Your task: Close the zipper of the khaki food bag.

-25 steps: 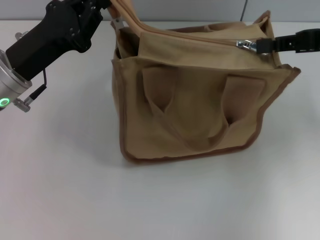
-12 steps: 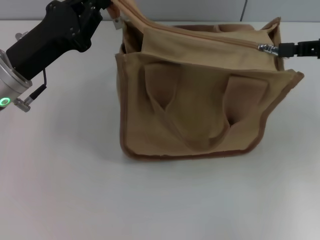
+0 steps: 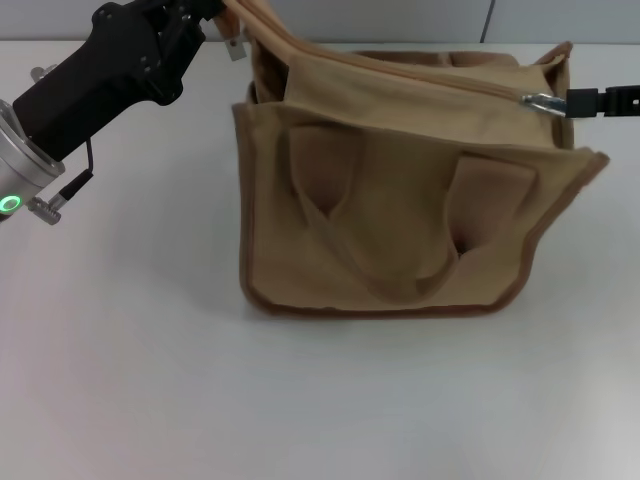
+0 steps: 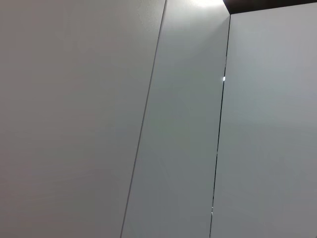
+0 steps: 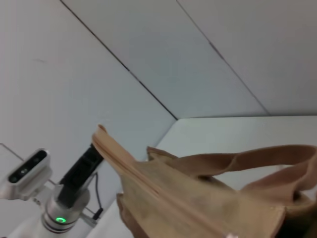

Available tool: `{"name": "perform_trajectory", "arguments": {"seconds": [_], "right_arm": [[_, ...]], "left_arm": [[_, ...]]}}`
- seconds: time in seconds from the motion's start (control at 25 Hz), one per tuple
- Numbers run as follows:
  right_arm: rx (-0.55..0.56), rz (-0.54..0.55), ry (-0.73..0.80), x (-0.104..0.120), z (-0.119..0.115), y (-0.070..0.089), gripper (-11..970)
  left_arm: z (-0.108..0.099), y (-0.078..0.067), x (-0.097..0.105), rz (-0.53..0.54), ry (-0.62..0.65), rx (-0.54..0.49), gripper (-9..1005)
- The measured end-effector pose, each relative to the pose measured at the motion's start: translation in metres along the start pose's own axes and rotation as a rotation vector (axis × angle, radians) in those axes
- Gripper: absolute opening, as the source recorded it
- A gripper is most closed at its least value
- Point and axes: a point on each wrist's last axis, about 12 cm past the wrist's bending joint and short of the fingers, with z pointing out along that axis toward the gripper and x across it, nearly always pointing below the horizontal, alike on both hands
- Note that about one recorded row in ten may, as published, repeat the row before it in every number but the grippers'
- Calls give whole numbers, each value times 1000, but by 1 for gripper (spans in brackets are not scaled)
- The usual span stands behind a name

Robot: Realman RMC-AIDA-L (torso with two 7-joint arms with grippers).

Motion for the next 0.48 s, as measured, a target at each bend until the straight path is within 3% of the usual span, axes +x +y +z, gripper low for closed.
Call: {"name": "perform_trajectory", "arguments": {"seconds": [0.24, 0.48], "right_arm": [[-44, -9, -24, -1, -1, -1, 42], [-60, -41, -39, -2, -2, 1, 235]], "left_arm": [[0, 0, 0, 0, 0, 3, 22], [1, 0, 0, 0, 0, 4, 23]]}}
